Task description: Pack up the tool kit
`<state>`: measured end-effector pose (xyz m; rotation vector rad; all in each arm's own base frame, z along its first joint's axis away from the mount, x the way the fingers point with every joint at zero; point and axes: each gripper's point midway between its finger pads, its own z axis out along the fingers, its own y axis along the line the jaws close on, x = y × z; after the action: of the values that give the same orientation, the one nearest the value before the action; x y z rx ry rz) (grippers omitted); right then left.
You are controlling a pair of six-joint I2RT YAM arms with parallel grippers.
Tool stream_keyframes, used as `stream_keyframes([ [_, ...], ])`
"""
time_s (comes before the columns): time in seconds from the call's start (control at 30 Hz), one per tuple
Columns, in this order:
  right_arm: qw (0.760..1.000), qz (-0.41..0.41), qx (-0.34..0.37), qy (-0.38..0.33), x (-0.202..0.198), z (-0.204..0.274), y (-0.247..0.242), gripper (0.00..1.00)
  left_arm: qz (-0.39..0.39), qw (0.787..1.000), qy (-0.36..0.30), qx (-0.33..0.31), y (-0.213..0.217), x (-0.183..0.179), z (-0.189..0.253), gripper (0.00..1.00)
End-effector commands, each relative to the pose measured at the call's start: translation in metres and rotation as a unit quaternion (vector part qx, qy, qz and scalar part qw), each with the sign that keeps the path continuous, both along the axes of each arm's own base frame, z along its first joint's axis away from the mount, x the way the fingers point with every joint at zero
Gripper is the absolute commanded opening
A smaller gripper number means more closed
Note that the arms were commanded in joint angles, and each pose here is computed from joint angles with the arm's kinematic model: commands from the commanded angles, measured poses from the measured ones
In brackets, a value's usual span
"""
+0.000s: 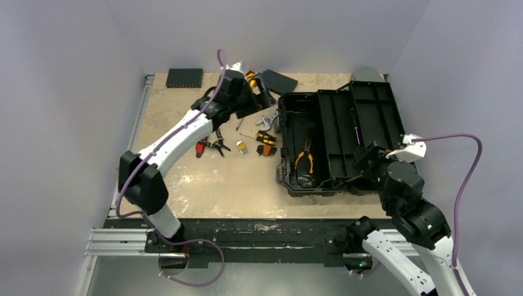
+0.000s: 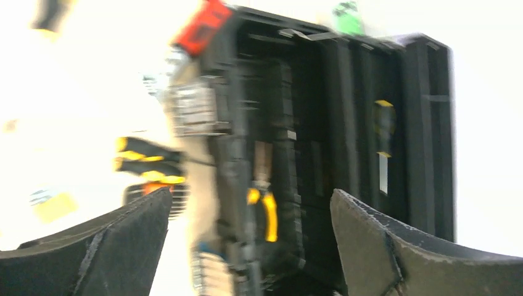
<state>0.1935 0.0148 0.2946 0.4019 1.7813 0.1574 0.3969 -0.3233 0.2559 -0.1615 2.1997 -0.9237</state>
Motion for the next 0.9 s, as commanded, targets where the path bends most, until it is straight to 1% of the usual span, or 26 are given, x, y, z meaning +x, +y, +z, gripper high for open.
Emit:
stream_keyframes([
  [0.0, 1.0, 0.003, 0.013, -0.017, 0.002, 0.005, 0.003, 0.68, 0.122, 0.982, 0.028, 0.141, 0.098, -0.001, -0.038, 1.0],
  [0.07, 1.0, 0.007, 0.014, -0.016, 0.003, 0.003, 0.005, 0.68, 0.166, 0.967, 0.063, 0.182, 0.133, -0.004, -0.053, 1.0],
  [0.17, 1.0, 0.012, 0.015, -0.015, 0.005, 0.002, 0.008, 0.68, 0.214, 0.945, 0.123, 0.212, 0.173, -0.01, -0.076, 0.99],
  [0.23, 1.0, 0.015, 0.017, -0.014, 0.006, 0.001, 0.01, 0.68, 0.234, 0.934, 0.154, 0.22, 0.19, -0.014, -0.091, 0.96],
  [0.37, 1.0, 0.021, 0.02, -0.01, 0.009, -0.002, 0.014, 0.68, 0.292, 0.914, 0.186, 0.214, 0.219, -0.018, -0.113, 0.84],
  [0.47, 0.999, 0.025, 0.023, -0.009, 0.009, -0.003, 0.016, 0.68, 0.318, 0.901, 0.198, 0.22, 0.236, -0.019, -0.127, 0.79],
  [0.67, 0.999, 0.024, 0.021, -0.011, 0.01, -0.003, 0.016, 0.67, 0.342, 0.868, 0.249, 0.259, 0.265, -0.02, -0.15, 0.75],
  [0.7, 0.999, 0.023, 0.019, -0.012, 0.01, -0.003, 0.015, 0.67, 0.345, 0.865, 0.256, 0.259, 0.267, -0.021, -0.155, 0.74],
  [0.87, 1.0, 0.021, 0.015, -0.01, 0.012, -0.004, 0.016, 0.68, 0.351, 0.861, 0.28, 0.239, 0.268, -0.018, -0.176, 0.69],
])
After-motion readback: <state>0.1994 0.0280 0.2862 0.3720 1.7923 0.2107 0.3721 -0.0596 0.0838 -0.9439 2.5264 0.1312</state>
